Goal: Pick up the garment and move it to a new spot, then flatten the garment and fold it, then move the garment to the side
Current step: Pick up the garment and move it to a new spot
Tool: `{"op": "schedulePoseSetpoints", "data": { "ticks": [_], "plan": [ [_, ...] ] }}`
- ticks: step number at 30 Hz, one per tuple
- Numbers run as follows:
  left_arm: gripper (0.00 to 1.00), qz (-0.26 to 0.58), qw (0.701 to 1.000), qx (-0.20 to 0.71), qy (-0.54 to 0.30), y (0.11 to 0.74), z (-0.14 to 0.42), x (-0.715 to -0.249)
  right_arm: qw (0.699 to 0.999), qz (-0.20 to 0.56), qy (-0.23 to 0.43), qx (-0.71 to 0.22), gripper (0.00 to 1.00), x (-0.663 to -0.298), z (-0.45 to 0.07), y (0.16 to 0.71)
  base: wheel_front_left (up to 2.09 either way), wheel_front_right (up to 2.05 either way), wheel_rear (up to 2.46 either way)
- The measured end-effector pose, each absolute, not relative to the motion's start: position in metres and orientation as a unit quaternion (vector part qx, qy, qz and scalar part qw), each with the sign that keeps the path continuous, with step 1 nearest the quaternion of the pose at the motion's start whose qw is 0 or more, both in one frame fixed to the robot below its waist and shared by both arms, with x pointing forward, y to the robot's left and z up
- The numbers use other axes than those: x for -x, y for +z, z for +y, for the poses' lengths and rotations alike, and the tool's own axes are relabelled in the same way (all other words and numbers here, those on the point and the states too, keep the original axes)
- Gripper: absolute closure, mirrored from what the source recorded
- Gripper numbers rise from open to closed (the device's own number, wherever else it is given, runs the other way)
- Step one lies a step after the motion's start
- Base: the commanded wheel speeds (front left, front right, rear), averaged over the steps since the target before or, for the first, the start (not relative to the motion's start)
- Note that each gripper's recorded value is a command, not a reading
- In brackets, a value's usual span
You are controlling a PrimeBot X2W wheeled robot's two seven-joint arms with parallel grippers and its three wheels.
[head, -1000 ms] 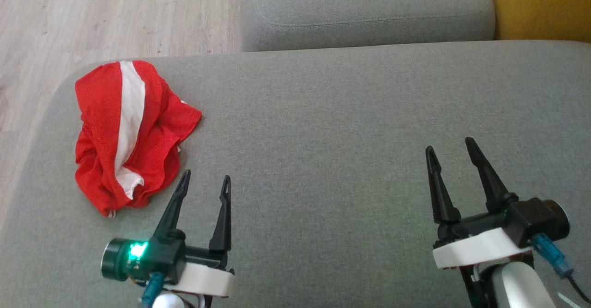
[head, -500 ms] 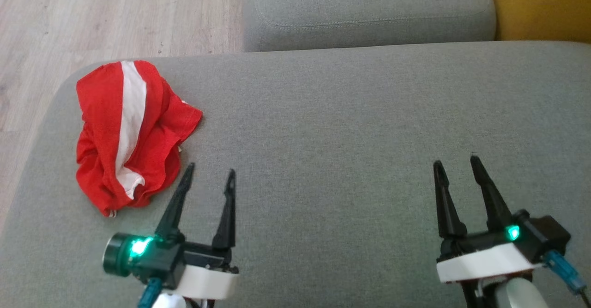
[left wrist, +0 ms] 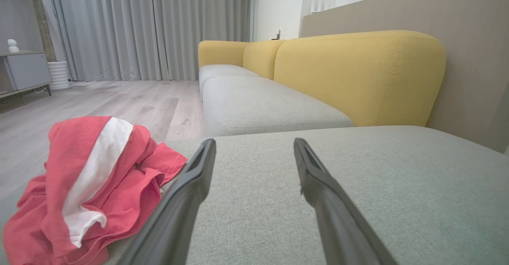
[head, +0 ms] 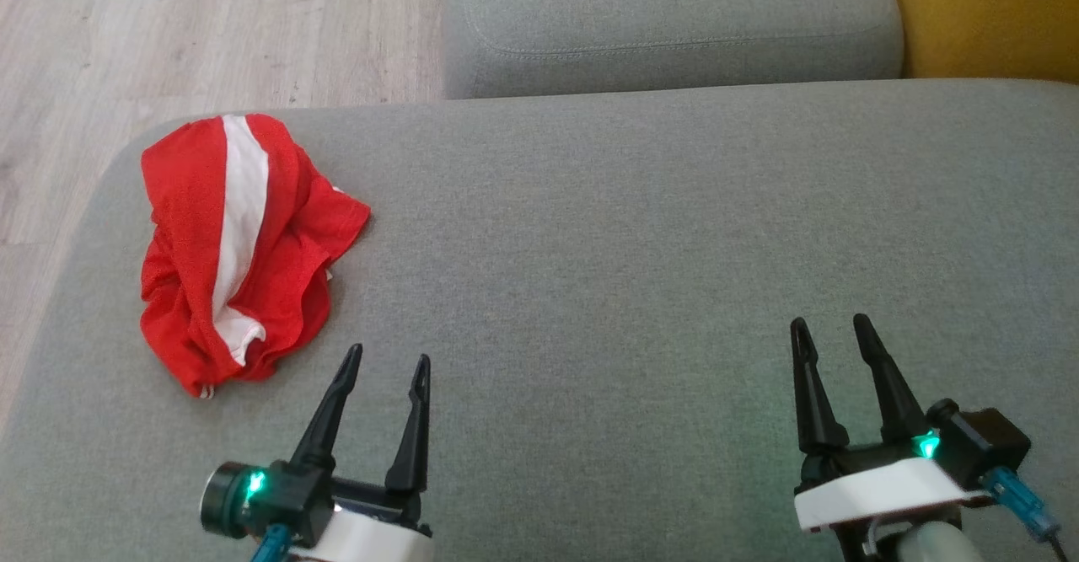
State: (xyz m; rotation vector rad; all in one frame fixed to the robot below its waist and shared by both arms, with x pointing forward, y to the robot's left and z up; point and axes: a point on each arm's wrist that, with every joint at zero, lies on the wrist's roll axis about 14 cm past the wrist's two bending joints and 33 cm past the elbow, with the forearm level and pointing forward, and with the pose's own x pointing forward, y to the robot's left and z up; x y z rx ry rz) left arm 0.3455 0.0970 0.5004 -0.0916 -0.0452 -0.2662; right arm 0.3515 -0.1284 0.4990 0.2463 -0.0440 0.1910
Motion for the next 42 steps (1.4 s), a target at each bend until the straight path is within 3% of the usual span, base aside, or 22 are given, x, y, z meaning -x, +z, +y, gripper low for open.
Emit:
{"op": "schedulePoseSetpoints", "data": {
  "ticks": [15, 42],
  "plan": [
    [0.00, -0.029, 0.993, 0.045, -0.107, 0.503, 0.113, -0.344, 0.985, -0.017, 0.127, -0.112, 0.00, -0.352, -0.109, 0.498, 0.00, 0.00, 0.00],
    [0.00, -0.028, 0.997, 0.032, 0.066, 0.493, 0.214, -0.281, 0.945, -0.015, 0.313, -0.092, 0.00, -0.342, 0.010, 0.509, 0.00, 0.00, 0.00]
  ]
}}
